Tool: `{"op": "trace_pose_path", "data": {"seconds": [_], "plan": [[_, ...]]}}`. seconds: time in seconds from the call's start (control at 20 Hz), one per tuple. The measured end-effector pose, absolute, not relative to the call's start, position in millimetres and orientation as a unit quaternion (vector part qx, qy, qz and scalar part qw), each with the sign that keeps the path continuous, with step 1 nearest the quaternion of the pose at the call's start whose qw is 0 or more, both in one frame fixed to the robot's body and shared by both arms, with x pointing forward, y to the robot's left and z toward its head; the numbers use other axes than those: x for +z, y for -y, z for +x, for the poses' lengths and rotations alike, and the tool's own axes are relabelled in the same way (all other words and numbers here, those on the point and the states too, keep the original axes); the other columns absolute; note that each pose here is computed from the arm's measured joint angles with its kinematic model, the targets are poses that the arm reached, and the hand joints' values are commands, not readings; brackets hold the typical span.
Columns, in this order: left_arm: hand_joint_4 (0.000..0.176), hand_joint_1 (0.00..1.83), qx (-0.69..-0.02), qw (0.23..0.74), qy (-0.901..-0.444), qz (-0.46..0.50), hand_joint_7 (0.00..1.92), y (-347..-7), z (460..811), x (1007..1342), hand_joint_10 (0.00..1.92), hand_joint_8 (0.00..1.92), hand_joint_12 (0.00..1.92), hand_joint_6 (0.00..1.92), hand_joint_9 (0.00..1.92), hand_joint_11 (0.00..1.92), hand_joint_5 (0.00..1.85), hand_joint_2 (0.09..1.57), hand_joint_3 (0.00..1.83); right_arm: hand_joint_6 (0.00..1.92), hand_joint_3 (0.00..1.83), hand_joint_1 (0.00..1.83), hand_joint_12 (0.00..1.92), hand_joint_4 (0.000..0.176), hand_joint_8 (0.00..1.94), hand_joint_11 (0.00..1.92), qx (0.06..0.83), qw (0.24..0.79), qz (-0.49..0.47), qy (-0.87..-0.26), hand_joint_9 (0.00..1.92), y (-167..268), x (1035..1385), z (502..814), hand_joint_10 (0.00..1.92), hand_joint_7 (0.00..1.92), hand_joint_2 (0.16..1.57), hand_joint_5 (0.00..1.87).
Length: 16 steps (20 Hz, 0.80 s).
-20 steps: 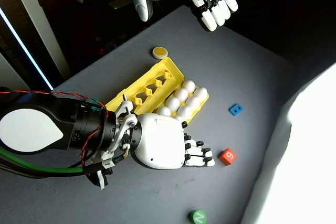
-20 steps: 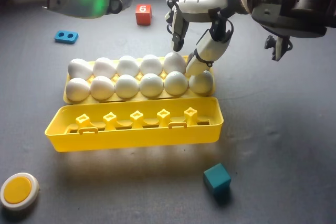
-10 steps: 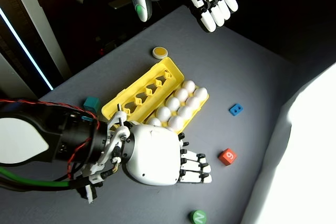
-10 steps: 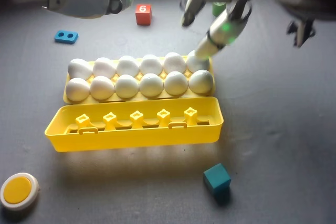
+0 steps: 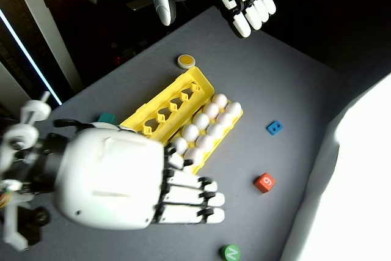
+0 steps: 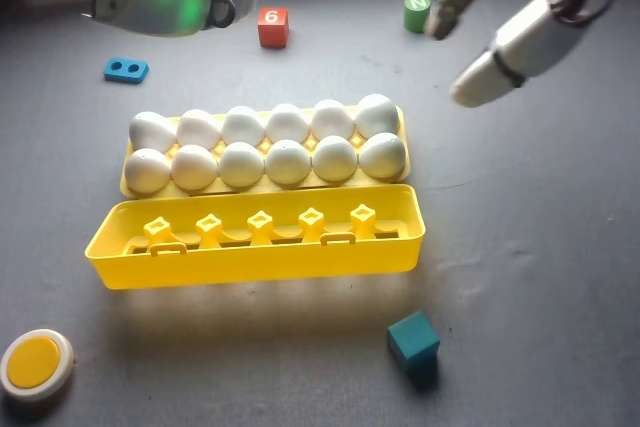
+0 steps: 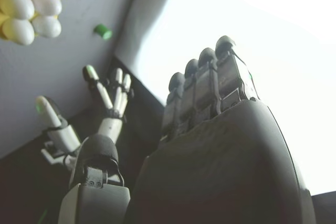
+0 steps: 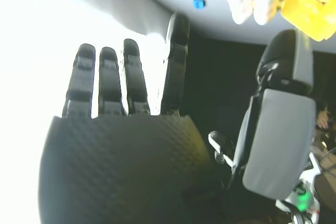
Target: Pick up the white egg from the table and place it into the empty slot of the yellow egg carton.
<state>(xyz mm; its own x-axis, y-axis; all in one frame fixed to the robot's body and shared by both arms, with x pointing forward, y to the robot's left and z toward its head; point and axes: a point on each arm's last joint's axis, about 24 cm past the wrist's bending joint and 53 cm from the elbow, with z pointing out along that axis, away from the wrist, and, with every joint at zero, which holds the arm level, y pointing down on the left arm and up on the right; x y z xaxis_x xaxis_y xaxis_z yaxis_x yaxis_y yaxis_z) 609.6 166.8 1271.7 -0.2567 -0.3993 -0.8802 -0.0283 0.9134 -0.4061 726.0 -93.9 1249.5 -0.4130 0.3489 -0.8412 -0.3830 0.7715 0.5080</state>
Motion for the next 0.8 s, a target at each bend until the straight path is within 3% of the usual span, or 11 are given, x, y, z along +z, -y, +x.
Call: {"op": "trace_pose_path", "data": {"seconds": [0.05,0.1,0.2,0.3,0.35,0.4,0.5,0.55,0.6,0.65,0.8], "plan": [[0.000,0.00,-0.155,0.594,-0.777,-0.138,0.10,-167.3,609.6,1271.6,0.01,0.02,0.00,0.02,0.06,0.00,0.11,1.26,0.01,0.00,0.00,0.62,0.53,0.063,0.01,0.00,0.332,0.545,-0.020,-0.769,0.26,97.0,1250.1,720.0,0.02,0.41,0.86,0.79],[0.000,0.00,-0.156,0.593,-0.778,-0.138,0.15,-167.0,609.5,1271.2,0.01,0.01,0.02,0.01,0.11,0.03,0.16,1.27,0.00,0.00,0.00,0.61,0.86,0.013,0.01,0.00,0.323,0.550,-0.038,-0.770,0.39,98.6,1249.7,711.1,0.03,0.50,0.86,0.83],[0.000,0.00,-0.158,0.590,-0.779,-0.139,0.33,-166.2,609.1,1270.1,0.01,0.00,0.44,0.00,0.28,0.00,0.28,1.28,0.00,0.00,0.00,0.51,1.17,0.000,0.02,0.05,0.309,0.555,-0.067,-0.769,0.60,98.4,1246.6,701.5,0.08,0.66,0.91,0.82],[0.000,0.00,-0.159,0.590,-0.780,-0.139,0.38,-165.9,609.0,1269.8,0.02,0.01,0.60,0.01,0.34,0.00,0.31,1.29,0.00,0.04,0.00,0.51,1.37,0.000,0.16,0.25,0.306,0.555,-0.097,-0.768,0.62,94.0,1236.4,690.0,0.65,0.82,0.94,0.86],[0.000,0.00,-0.158,0.590,-0.780,-0.139,0.33,-166.0,609.0,1269.8,0.00,0.00,0.55,0.00,0.30,0.00,0.29,1.29,0.00,1.34,0.00,0.44,1.81,0.000,1.47,0.58,0.303,0.557,-0.116,-0.765,0.77,92.7,1231.4,684.8,1.67,0.93,0.96,0.87],[0.000,0.00,-0.157,0.590,-0.780,-0.140,0.33,-166.6,609.0,1269.6,0.00,0.00,0.53,0.00,0.29,0.00,0.29,1.28,0.00,1.80,0.01,0.39,1.90,0.000,1.85,1.00,0.304,0.562,-0.131,-0.758,1.03,93.2,1230.5,681.6,1.87,1.11,1.00,1.04],[0.000,0.00,-0.156,0.590,-0.779,-0.140,0.43,-167.1,609.1,1269.7,0.03,0.03,0.72,0.02,0.39,0.00,0.35,1.30,0.00,1.92,0.04,0.32,1.92,0.000,1.94,1.39,0.320,0.575,-0.143,-0.739,1.28,98.1,1238.8,677.3,1.92,1.27,1.13,1.21],[0.000,0.00,-0.157,0.590,-0.779,-0.140,0.30,-166.9,609.1,1270.0,1.26,1.27,1.34,1.04,0.21,0.00,0.30,1.36,0.00,1.92,0.03,0.39,1.92,0.000,1.94,1.60,0.324,0.579,-0.146,-0.734,1.45,98.9,1241.6,676.6,1.92,1.43,1.32,1.35],[0.000,0.14,-0.157,0.590,-0.779,-0.140,0.31,-166.6,609.1,1269.8,1.79,1.79,1.80,1.74,0.32,0.18,0.33,1.41,0.00,1.92,0.03,0.57,1.92,0.010,1.94,1.72,0.327,0.580,-0.150,-0.731,1.57,98.5,1241.0,675.3,1.92,1.53,1.41,1.42],[0.000,0.17,-0.159,0.589,-0.780,-0.139,0.31,-165.7,609.0,1269.7,1.89,1.90,1.90,1.89,0.36,0.22,0.33,1.42,0.00,1.92,0.01,0.62,1.92,0.098,1.94,1.74,0.328,0.578,-0.153,-0.731,1.59,98.2,1238.6,674.1,1.92,1.55,1.44,1.43],[0.000,0.08,-0.158,0.591,-0.779,-0.139,0.51,-166.3,609.1,1270.2,1.92,1.92,1.92,1.92,0.51,0.62,0.53,1.52,0.01,1.92,0.00,1.05,1.92,0.169,1.94,1.80,0.336,0.582,-0.159,-0.723,1.66,96.8,1240.7,672.9,1.92,1.61,1.42,1.47]]}}
